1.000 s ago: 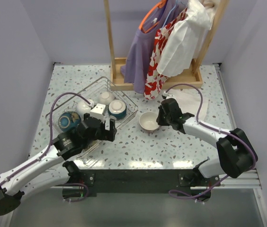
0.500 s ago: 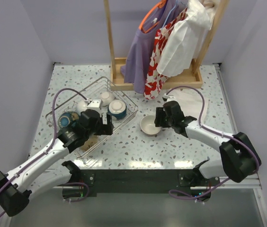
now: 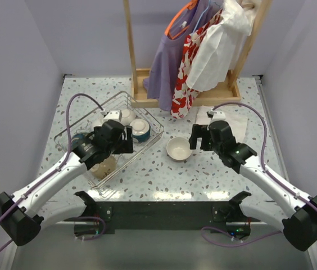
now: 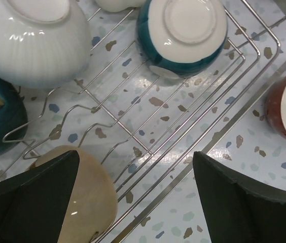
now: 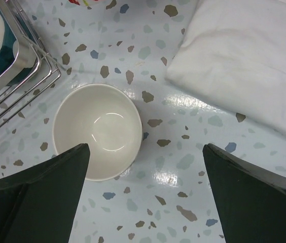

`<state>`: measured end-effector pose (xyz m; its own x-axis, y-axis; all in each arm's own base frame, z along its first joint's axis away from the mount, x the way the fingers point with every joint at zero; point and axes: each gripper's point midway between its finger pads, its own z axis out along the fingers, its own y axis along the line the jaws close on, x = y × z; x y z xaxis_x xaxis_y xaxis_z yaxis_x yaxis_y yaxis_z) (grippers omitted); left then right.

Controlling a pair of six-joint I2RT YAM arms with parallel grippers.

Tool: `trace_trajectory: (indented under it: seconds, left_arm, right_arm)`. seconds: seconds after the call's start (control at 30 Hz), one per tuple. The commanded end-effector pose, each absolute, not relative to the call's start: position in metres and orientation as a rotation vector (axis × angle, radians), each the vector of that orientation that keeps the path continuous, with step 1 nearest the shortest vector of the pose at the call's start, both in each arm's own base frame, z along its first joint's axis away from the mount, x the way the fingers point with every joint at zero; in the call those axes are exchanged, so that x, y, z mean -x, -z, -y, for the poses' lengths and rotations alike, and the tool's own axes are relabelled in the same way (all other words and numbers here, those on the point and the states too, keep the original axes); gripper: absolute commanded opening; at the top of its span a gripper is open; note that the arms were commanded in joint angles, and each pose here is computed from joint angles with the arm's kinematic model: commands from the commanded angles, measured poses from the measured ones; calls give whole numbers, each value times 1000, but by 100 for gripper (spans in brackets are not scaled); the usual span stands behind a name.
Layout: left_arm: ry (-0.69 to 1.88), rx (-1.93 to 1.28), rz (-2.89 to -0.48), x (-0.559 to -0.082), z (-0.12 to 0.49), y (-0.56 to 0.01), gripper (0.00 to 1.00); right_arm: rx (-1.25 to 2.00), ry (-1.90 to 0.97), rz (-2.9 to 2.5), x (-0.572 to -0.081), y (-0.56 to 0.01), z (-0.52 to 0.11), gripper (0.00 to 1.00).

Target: Unload the bowls from the dish rack

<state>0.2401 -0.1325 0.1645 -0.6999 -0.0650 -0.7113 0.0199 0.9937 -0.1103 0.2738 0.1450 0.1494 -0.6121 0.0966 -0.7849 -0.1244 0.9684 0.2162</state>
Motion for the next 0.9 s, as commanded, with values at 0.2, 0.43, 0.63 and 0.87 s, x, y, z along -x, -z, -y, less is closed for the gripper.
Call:
trace_trajectory:
  seconds: [0.2,0.43,0.63,0.87]
  left_arm:
    - [-205,84,-2457,-223,87,-174,100]
    - [-378,95,-2502,-212,79,-169,100]
    - [-535,63,-2518,-204,84,-161,100]
    - [-570,103,-2489,-211,92,-156,100]
  right_arm:
    - [12,-328,-2206,-263,-172,-141,99]
    - [59,-364,-2226,-260,-169,-148,99]
    - [100,-375,-2209,-259,-173,-150,99]
    - [160,-387,-2199,-255,-173,-151,99]
